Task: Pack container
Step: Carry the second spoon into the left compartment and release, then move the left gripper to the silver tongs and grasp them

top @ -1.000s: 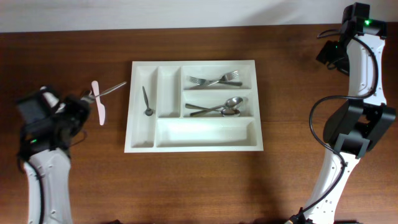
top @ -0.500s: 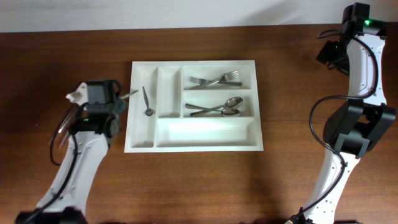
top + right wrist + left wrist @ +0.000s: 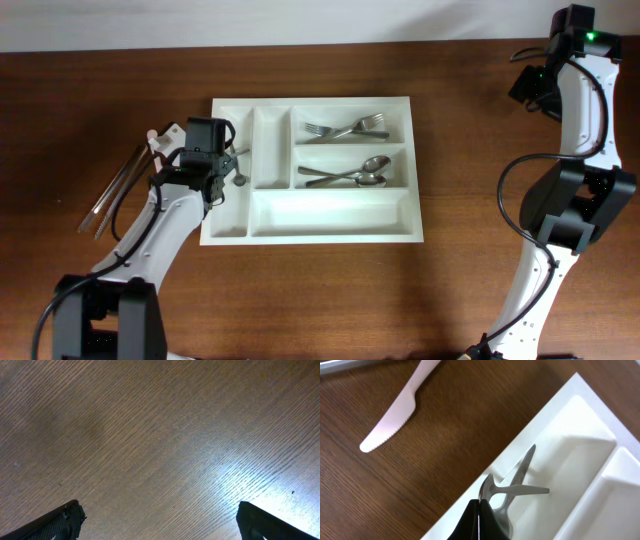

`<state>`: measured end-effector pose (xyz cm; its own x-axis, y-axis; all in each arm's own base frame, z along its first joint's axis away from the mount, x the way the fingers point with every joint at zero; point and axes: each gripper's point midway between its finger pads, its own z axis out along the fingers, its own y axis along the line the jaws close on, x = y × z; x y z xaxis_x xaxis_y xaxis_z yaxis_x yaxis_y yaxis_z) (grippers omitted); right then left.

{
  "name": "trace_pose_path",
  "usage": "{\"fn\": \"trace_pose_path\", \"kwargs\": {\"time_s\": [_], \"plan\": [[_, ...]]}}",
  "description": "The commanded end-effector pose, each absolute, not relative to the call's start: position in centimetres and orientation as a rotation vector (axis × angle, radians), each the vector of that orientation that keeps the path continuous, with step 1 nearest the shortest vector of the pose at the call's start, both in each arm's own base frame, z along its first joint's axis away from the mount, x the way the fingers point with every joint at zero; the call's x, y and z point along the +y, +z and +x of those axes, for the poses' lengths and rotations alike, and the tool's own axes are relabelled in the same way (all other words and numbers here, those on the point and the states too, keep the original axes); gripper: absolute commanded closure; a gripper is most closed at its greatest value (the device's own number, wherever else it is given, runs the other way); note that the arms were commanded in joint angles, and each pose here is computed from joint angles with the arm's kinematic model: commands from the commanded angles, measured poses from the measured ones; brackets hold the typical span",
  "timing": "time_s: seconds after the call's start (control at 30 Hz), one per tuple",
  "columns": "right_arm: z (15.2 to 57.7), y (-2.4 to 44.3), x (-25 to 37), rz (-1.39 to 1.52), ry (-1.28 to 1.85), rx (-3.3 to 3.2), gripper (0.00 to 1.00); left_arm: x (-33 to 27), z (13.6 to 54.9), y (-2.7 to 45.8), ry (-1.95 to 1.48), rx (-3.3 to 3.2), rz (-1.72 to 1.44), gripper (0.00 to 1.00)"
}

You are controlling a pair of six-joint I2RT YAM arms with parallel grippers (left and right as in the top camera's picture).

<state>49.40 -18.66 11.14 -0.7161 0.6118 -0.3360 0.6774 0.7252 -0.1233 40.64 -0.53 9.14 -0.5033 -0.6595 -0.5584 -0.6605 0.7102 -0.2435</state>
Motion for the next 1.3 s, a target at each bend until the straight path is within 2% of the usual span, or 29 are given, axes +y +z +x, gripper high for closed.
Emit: {"fn": "trace_pose_path", "kwargs": {"time_s": [0.0, 0.1, 0.23, 0.4, 0.5, 0.67, 0.73, 0.93, 1.1, 1.27], "plan": [[49.7, 14.4, -18.7, 1.002, -0.331, 2.588, 0.01, -1.2, 41.1, 9.3, 0.015, 2.274, -0.979, 0.87], [49.7, 14.4, -18.7, 1.002, -0.331, 2.588, 0.01, -1.5, 41.2, 9.4, 0.006, 2.274, -0.969, 0.64], [49.7, 14.4, -18.7, 1.002, -0.331, 2.588, 0.01, -2.4, 41.5, 9.4, -0.043, 2.297, -0.927, 0.49], [49.7, 14.4, -18.6, 1.001, -0.331, 2.588, 0.01, -3.1, 42.2, 10.0, -0.061, 2.331, -0.802, 0.45], [49.7, 14.4, -18.7, 1.002, -0.331, 2.588, 0.01, -2.9, 43.0, 11.8, 0.004, 2.348, -0.663, 0.36], [49.7, 14.4, -18.7, 1.002, -0.331, 2.588, 0.01, 0.4, 44.9, 16.6, 0.197, 2.267, -0.574, 0.28], [49.7, 14.4, -18.7, 1.002, -0.331, 2.588, 0.01, 2.9, 45.5, 17.3, 0.209, 2.241, -0.635, 0.27], [49.7, 14.4, -18.6, 1.001, -0.331, 2.588, 0.01, 11.2, 44.1, 14.4, 0.204, 2.314, -0.844, 0.27], [49.6, 14.4, -18.7, 1.002, -0.331, 2.588, 0.01, 16.0, 42.1, 11.6, 0.294, 2.453, -0.77, 0.27], [49.7, 14.4, -18.7, 1.002, -0.331, 2.588, 0.01, 18.1, 41.8, 9.9, 0.373, 2.551, -0.626, 0.13]]}}
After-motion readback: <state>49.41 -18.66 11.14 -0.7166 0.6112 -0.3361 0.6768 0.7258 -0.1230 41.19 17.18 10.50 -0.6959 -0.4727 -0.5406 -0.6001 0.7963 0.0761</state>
